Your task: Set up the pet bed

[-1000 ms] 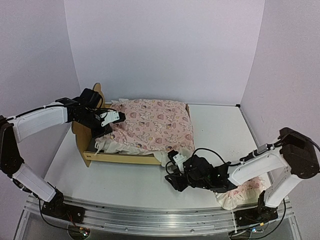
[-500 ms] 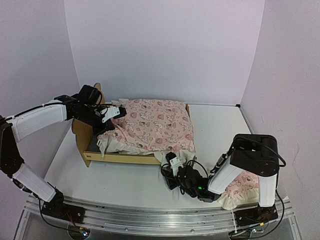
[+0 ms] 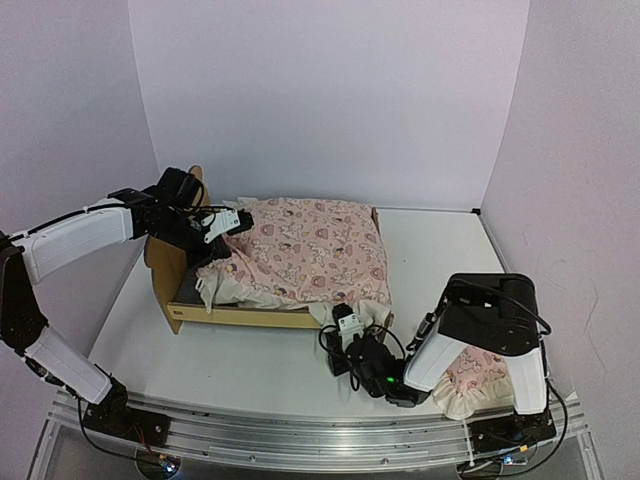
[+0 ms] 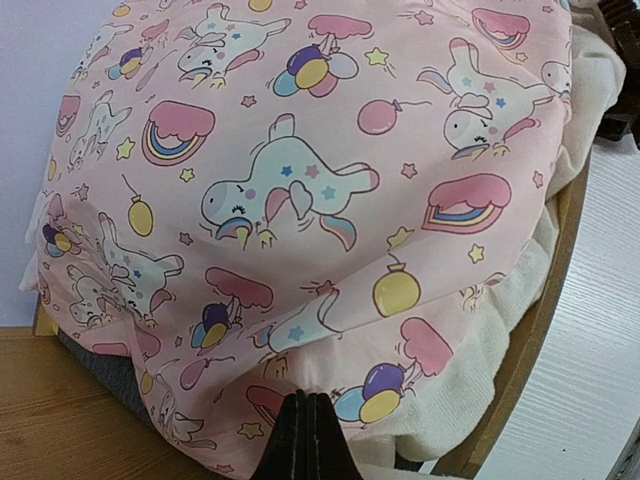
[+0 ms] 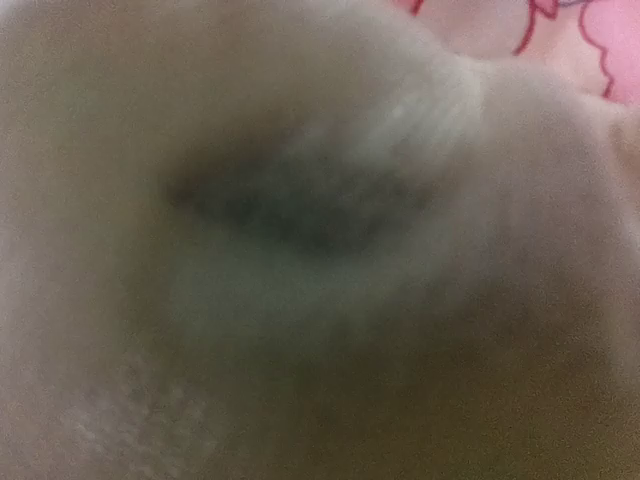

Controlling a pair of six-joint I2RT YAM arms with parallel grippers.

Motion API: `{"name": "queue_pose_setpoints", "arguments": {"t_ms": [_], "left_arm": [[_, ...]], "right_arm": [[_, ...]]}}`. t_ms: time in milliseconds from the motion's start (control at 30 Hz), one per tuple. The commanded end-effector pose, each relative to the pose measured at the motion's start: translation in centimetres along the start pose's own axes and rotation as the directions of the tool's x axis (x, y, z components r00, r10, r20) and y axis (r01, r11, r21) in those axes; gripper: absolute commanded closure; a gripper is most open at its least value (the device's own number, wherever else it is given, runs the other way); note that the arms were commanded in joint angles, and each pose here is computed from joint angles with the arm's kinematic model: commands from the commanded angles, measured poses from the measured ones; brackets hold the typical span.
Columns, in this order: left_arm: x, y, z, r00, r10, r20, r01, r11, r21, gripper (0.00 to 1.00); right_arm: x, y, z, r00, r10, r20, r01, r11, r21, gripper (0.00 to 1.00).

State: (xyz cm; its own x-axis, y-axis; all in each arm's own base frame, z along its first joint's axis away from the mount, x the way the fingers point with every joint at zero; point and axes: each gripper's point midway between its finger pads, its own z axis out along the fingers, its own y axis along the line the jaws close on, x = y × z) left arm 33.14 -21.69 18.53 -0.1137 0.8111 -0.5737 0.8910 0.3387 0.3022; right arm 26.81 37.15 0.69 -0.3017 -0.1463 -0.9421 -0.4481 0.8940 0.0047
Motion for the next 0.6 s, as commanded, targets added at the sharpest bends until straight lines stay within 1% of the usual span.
{"name": "queue_pose_setpoints", "arguments": {"t_ms": [0,100,133,233,400,467,533,567], "left_arm": [[-2.8,1.4,-1.7,0.996,-0.002,0.086,0.006,0.999,-0.036,1.00],[-3.0,1.5,-1.9,0.996,-0.004,0.091,0.008,0.999,-0.041,1.00],[-3.1,1.6,-2.0,0.996,-0.005,0.093,0.009,0.999,-0.042,1.00],[-3.3,1.8,-2.0,0.995,-0.006,0.098,0.011,0.999,-0.046,1.00],[-3.7,2.3,-2.1,0.994,-0.010,0.108,0.017,0.998,-0.063,1.00],[-3.7,2.4,-2.1,0.994,-0.015,0.108,0.022,0.997,-0.067,1.00],[-3.5,2.5,-2.1,0.995,-0.020,0.103,0.027,0.997,-0.072,1.00],[-3.5,2.5,-2.1,0.995,-0.020,0.099,0.028,0.997,-0.076,1.00]], "right_arm": [[1.9,-0.5,0.6,0.998,-0.025,-0.057,0.027,0.999,0.038,0.82],[2.0,-0.5,0.1,0.997,-0.029,-0.075,0.030,0.999,0.019,0.97],[1.8,-0.3,-0.2,0.996,-0.031,-0.080,0.032,1.000,0.001,1.00],[1.4,1.4,-1.2,0.987,-0.077,-0.142,0.060,0.991,-0.119,1.00],[-0.2,3.4,-5.4,0.970,-0.095,-0.226,0.016,0.944,-0.329,1.00],[0.4,3.6,-7.1,0.949,-0.110,-0.295,-0.009,0.926,-0.376,1.00],[0.2,3.9,-8.7,0.931,-0.133,-0.341,-0.028,0.904,-0.427,1.00],[0.6,4.2,-9.8,0.911,-0.159,-0.381,-0.038,0.886,-0.462,1.00]]}}
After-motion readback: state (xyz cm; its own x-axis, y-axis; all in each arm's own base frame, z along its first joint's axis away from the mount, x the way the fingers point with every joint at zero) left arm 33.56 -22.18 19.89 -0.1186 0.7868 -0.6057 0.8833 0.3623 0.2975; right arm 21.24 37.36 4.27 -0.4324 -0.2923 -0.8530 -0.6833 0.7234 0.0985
